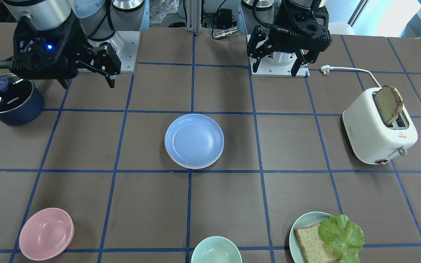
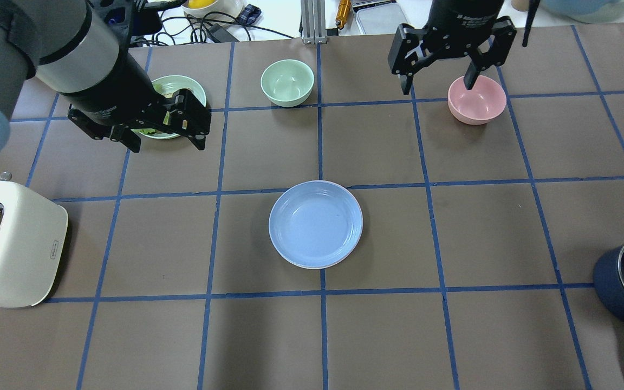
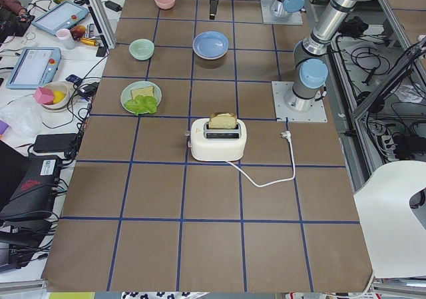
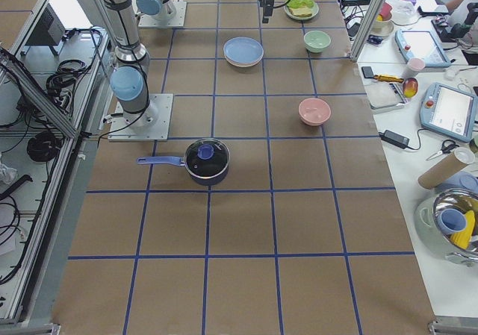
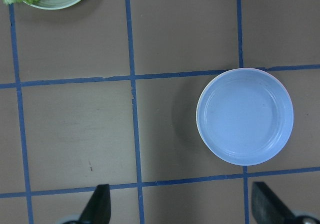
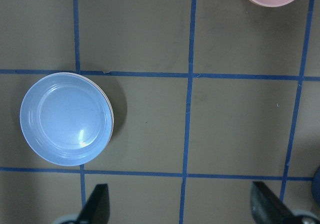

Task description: Stack three plates with pink and blue

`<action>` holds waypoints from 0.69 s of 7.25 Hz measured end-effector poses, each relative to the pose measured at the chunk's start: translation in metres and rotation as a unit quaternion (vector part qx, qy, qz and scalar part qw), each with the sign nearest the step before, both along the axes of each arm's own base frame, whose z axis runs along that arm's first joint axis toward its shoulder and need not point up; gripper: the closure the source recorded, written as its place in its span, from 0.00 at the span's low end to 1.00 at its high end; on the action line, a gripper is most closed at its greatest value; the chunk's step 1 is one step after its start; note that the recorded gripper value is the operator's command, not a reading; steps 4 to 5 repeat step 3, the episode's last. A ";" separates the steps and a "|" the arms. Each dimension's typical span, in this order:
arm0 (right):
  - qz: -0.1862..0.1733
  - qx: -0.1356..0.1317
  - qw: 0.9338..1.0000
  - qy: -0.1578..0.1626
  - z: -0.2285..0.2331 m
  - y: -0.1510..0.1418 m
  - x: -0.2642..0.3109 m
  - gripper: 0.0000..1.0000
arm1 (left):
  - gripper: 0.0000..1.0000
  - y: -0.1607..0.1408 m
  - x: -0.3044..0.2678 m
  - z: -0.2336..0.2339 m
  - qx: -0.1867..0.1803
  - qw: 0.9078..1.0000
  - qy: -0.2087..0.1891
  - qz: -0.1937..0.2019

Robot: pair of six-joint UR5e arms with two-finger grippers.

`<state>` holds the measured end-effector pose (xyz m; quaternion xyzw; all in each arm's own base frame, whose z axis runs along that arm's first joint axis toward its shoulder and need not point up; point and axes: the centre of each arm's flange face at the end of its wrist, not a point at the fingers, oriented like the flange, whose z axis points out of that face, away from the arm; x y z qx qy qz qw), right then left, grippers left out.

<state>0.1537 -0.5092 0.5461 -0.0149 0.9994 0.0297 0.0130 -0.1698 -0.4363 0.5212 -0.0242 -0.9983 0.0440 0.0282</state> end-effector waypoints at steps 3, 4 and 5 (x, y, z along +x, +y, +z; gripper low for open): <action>-0.007 0.005 1.000 0.002 -0.001 0.028 -0.015 0.00 | 0.00 -0.012 0.007 -0.009 0.004 0.999 -0.039 -0.028; -0.007 0.005 1.000 0.002 -0.001 0.028 -0.015 0.00 | 0.00 -0.012 0.007 -0.009 0.004 0.999 -0.039 -0.028; -0.007 0.005 1.000 0.002 -0.001 0.028 -0.015 0.00 | 0.00 -0.012 0.007 -0.009 0.004 0.999 -0.039 -0.028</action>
